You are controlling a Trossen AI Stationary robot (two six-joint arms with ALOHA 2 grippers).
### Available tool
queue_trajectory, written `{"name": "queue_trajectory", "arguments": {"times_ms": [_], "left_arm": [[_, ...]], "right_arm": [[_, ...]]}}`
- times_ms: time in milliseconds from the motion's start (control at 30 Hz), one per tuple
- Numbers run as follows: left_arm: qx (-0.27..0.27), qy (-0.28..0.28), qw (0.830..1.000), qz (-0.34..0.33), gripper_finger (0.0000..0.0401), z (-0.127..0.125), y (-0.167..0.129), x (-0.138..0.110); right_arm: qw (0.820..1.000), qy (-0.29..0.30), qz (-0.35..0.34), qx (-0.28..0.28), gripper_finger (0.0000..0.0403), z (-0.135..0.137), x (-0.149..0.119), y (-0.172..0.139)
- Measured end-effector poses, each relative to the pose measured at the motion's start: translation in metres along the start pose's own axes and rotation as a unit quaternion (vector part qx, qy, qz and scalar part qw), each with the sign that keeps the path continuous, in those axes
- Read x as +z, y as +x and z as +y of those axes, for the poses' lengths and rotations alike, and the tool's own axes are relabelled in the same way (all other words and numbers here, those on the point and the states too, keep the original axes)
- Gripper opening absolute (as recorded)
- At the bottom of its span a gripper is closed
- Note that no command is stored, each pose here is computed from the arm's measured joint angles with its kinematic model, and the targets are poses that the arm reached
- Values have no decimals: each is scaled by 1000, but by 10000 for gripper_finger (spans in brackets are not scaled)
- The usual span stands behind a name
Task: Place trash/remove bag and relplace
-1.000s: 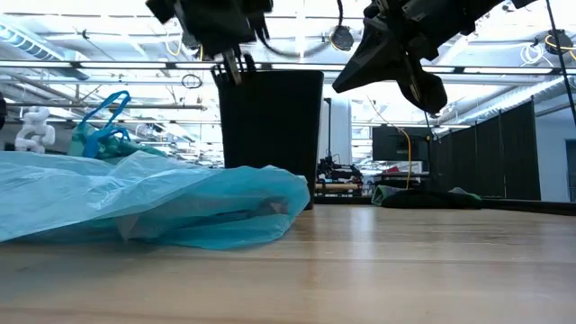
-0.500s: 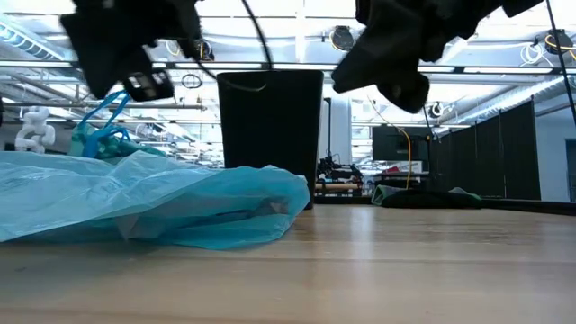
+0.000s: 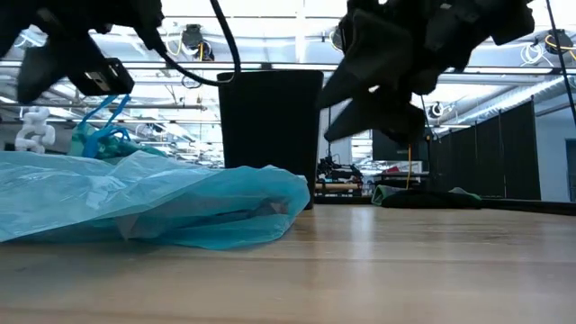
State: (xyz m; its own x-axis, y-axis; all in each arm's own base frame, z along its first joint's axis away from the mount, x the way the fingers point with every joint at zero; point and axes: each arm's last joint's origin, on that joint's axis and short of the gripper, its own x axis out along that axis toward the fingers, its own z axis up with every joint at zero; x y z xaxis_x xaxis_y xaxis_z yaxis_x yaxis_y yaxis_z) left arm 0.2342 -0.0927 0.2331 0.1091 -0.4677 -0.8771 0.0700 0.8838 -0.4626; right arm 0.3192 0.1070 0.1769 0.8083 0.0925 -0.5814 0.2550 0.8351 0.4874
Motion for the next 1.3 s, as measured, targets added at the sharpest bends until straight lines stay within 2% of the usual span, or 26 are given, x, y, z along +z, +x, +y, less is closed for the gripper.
{"name": "queue_trajectory", "arguments": {"times_ms": [100, 167, 267, 367, 433, 500, 633, 800, 1000, 1167, 1300], "left_arm": [[36, -92, 995, -14, 176, 2, 0, 0], [52, -150, 987, -25, 197, 3, 0, 1], [67, -225, 971, -43, 217, 1, 1, 0], [78, -292, 950, -71, 225, -5, 4, 1], [79, -338, 932, -102, 226, -9, 6, 2], [79, -393, 907, -133, 226, -9, 11, 2], [67, -479, 857, -179, 226, -9, 32, -6], [77, -532, 825, -176, 226, -10, 45, -19], [56, -529, 826, -186, 226, -21, 39, -17], [109, -561, 807, -147, 226, -18, 39, -30], [125, -557, 807, -149, 226, -23, 35, -35]], "right_arm": [[998, 60, 13, -17, 199, -5, 0, -2], [997, 69, 13, -18, 194, -5, 3, -6], [998, 56, 14, -16, 185, -2, 7, -17], [998, 21, 46, -47, 173, -7, 5, -28], [995, 3, 69, -70, 166, -11, 3, -36], [992, -12, 89, -84, 161, -13, 2, -43], [990, -39, 107, -77, 155, -9, 0, -59], [988, -66, 99, -97, 155, -6, -1, -80], [982, -88, 106, -126, 155, -9, -3, -93], [979, -95, 109, -142, 155, -12, -4, -94], [978, -103, 111, -147, 155, -13, -3, -94]]}}
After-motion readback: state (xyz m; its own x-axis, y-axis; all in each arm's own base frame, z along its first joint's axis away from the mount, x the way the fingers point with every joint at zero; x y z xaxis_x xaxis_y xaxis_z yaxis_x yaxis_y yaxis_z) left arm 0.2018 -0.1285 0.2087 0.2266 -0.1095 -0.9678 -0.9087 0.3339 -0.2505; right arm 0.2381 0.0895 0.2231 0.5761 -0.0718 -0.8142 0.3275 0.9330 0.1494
